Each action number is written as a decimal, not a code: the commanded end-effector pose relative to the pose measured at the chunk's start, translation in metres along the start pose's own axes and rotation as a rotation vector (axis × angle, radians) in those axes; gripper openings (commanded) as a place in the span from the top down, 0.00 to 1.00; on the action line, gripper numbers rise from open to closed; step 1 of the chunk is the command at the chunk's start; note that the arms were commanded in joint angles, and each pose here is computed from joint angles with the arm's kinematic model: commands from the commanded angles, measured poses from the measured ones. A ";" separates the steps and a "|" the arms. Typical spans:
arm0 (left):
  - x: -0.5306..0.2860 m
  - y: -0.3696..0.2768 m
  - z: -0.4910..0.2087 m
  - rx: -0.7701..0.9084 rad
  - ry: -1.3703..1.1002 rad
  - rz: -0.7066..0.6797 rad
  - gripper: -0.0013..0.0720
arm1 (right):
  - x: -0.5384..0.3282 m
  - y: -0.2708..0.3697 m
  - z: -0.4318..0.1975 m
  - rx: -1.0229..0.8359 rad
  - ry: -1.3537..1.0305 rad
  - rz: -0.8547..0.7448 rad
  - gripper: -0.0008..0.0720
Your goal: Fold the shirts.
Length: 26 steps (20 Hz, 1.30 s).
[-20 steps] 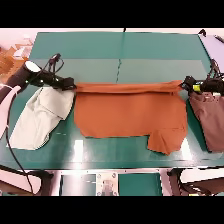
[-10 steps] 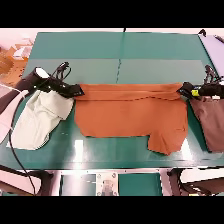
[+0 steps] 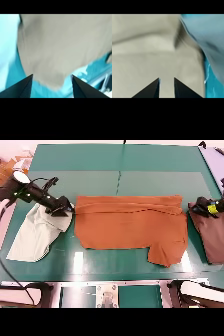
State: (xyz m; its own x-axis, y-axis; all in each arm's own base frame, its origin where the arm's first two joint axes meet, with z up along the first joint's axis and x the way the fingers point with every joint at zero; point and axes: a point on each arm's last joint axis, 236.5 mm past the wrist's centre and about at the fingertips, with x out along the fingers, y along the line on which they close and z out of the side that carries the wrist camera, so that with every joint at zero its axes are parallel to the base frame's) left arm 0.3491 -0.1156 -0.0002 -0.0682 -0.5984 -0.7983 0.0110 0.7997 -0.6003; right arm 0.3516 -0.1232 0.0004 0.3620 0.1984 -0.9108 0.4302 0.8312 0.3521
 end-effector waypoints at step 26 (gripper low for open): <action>0.130 -0.020 -0.101 -0.237 -0.532 -0.092 0.96 | 0.028 -0.055 -0.189 0.547 0.152 0.016 0.30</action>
State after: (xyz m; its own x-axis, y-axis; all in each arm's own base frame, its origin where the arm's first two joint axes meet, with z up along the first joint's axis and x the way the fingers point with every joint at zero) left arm 0.2454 -0.1997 -0.0867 0.4759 -0.5431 -0.6918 -0.2338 0.6802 -0.6948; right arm 0.1911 -0.0800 -0.0837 0.3109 0.2427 -0.9189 0.8010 0.4535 0.3908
